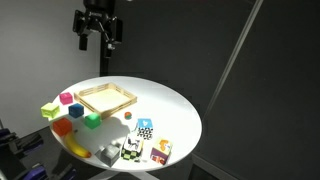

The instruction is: Put the orange onto the green block

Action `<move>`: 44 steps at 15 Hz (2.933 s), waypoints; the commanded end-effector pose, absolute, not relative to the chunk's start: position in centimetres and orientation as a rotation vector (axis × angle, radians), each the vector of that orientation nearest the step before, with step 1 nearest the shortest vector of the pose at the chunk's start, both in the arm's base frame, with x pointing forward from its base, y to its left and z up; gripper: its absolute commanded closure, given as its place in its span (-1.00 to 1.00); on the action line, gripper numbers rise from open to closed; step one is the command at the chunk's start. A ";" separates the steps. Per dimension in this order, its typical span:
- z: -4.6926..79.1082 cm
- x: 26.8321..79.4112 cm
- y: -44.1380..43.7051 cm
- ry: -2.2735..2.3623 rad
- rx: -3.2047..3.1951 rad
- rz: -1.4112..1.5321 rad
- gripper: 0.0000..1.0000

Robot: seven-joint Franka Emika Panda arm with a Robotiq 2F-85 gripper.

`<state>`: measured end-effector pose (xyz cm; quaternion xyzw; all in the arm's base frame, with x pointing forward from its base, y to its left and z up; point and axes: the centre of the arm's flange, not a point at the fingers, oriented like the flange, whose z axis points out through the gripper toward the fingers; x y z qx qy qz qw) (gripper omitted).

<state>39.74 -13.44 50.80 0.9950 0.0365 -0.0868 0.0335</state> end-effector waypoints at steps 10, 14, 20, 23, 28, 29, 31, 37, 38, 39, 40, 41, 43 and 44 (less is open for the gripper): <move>42.4 39.5 -8.3 0.306 3.056 -0.141 -1.00; 40.5 40.1 -6.5 0.341 3.063 -0.124 -1.00; 36.5 41.7 -3.6 0.415 3.040 -0.110 -1.00; 34.3 42.2 -2.7 0.453 3.016 -0.119 -1.00; 33.5 42.2 -2.7 0.477 3.021 -0.156 -1.00; 33.5 42.2 -2.7 0.476 3.022 -0.157 -1.00; 33.5 42.2 -2.7 0.476 3.022 -0.157 -1.00; 31.7 40.7 -1.9 0.466 3.006 -0.025 -1.00; 31.1 40.2 -1.5 0.453 3.003 0.017 -1.00; 30.6 39.9 -1.1 0.445 3.006 0.043 -1.00; 30.0 39.5 -0.6 0.438 3.006 0.073 -1.00; 29.5 39.0 -0.1 0.435 3.004 0.082 -1.00; 28.5 38.1 1.0 0.422 3.005 0.085 -1.00; 28.2 37.7 1.4 0.411 3.008 0.078 -1.00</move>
